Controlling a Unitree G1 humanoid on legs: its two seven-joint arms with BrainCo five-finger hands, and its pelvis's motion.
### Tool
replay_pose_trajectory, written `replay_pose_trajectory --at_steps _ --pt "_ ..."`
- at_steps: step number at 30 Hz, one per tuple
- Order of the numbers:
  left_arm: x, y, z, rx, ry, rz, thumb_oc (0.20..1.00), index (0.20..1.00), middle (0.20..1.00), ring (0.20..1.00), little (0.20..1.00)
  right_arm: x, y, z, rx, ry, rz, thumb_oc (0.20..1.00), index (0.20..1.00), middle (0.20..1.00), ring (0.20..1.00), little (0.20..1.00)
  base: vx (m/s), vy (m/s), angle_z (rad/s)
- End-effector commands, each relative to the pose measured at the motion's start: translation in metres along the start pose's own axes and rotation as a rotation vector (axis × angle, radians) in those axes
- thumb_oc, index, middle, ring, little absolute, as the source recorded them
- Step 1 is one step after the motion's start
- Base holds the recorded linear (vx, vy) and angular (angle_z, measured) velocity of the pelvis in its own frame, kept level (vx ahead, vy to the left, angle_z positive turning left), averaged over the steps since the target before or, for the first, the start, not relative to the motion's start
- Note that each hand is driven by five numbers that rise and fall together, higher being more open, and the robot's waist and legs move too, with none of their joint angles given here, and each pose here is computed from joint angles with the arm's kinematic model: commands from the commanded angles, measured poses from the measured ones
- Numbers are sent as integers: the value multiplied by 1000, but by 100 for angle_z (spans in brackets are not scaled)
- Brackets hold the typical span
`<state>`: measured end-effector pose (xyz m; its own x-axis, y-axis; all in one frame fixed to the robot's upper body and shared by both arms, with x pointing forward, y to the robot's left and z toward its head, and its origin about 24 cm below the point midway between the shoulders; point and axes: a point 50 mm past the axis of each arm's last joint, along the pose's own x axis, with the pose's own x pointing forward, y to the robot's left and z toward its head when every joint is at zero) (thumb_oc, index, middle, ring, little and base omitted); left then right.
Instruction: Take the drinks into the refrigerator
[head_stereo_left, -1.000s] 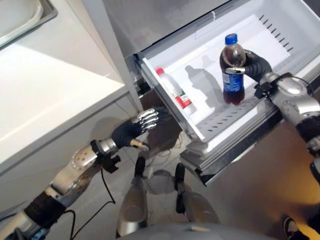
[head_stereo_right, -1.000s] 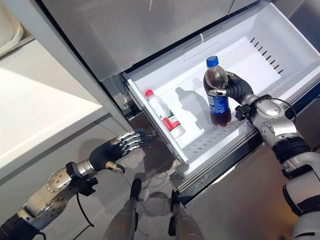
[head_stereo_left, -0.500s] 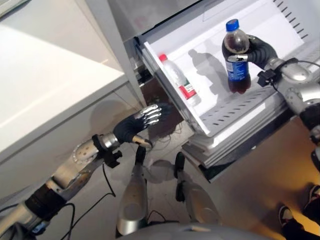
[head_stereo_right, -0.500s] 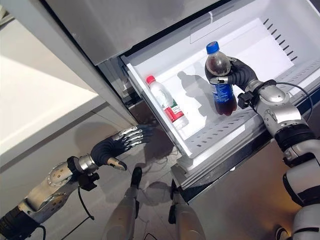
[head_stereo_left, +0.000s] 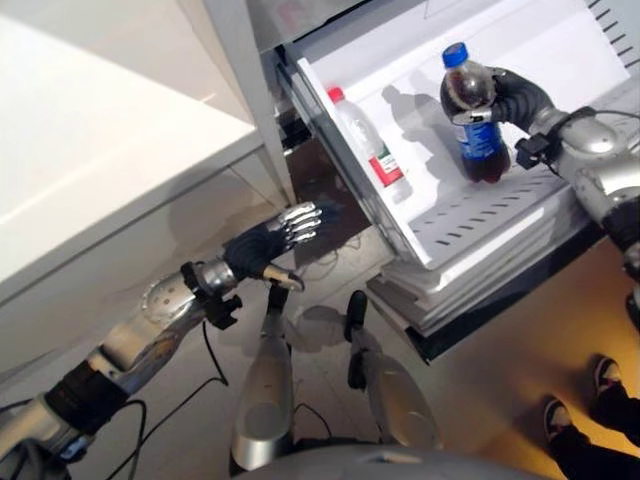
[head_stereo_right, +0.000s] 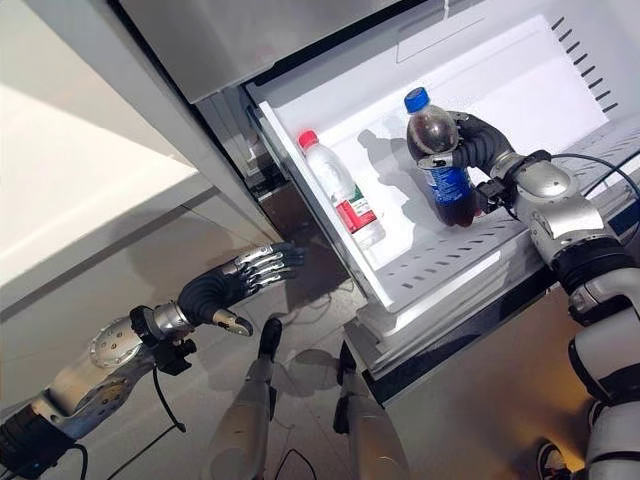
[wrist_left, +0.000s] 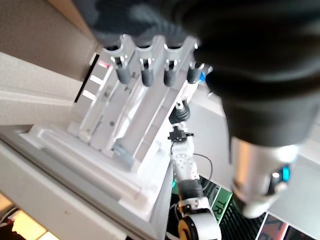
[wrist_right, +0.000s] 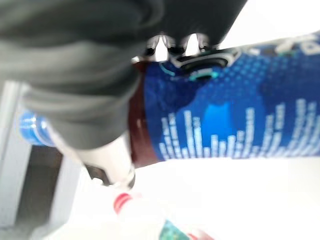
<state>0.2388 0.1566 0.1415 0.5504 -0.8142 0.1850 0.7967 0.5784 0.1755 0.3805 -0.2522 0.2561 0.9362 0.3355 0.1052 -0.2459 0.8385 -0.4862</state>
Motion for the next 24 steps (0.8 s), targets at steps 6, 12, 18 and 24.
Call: replay_pose_trajectory --at_steps 6,12,18,24 --pt "1 -17 22 56 -102 -74 1000 1000 1000 1000 1000 12 -8 47 -96 -140 -25 200 200 200 200 200 -1 0 1" --pt "3 -17 24 67 -105 -76 1000 1000 1000 1000 1000 19 -3 47 -114 -140 -50 200 200 200 200 200 -6 0 2" --pt "5 -17 24 70 -111 -69 1000 1000 1000 1000 1000 28 9 53 -129 -163 -34 200 200 200 200 200 0 0 0" --pt "6 -18 24 68 -118 -69 1000 1000 1000 1000 1000 32 12 57 -151 -166 -39 200 200 200 200 200 0 0 0"
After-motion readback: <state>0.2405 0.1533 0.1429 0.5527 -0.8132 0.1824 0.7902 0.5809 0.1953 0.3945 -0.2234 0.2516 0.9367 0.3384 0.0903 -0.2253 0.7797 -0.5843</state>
